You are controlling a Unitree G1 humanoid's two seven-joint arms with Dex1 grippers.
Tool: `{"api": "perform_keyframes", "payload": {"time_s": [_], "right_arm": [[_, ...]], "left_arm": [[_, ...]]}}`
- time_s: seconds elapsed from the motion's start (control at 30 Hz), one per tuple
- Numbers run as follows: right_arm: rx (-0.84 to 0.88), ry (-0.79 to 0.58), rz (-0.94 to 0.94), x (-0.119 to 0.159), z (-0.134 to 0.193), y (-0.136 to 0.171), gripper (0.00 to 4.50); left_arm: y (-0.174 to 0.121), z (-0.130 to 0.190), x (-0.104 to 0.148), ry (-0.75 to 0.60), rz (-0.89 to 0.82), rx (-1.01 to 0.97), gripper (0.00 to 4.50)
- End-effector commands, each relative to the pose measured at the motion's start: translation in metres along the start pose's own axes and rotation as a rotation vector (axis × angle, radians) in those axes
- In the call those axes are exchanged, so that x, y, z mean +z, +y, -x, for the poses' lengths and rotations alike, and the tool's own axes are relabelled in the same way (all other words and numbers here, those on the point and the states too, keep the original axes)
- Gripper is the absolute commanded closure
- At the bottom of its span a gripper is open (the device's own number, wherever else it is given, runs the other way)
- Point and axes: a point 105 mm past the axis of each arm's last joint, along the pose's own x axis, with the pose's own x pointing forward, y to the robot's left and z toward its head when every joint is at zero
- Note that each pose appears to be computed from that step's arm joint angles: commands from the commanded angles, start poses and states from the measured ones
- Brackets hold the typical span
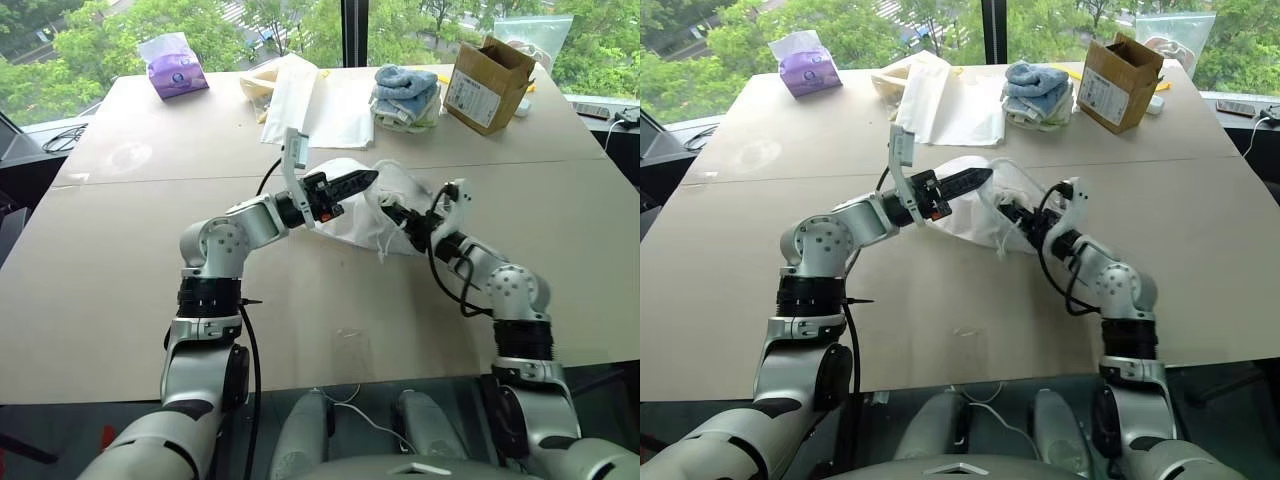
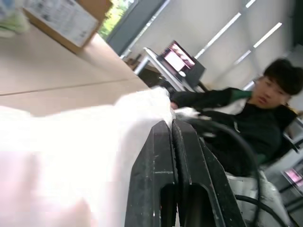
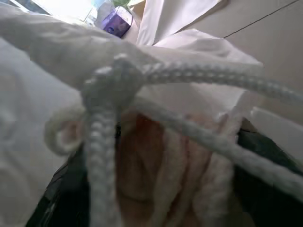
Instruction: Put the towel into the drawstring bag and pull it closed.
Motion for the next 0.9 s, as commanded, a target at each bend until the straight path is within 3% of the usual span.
{"api": "perform_keyframes", "payload": {"time_s": [0.03, 0.23, 0.4, 0.67, 0.9], "right_arm": [[0.124, -0.049, 0.049, 0.016, 0.022, 0.023, 1.12], [0.153, -0.089, 0.163, 0.023, 0.050, 0.037, 1.12], [0.152, -0.229, -0.060, 0.027, 0.023, 0.052, 1.12], [0.195, -0.209, -0.014, 0.015, -0.017, 0.069, 1.12], [0.275, -0.050, 0.402, 0.012, 0.004, 0.091, 1.12]], "left_arm": [[-0.004, 0.002, 0.020, -0.057, -0.055, -0.010, 4.50], [-0.007, -0.001, 0.012, -0.023, -0.063, -0.027, 4.50], [-0.018, -0.010, 0.003, 0.003, -0.082, -0.078, 4.50], [-0.038, -0.017, -0.007, 0.029, -0.092, -0.159, 4.50], [-0.030, -0.014, -0.005, 0.006, -0.102, -0.109, 4.50]]}}
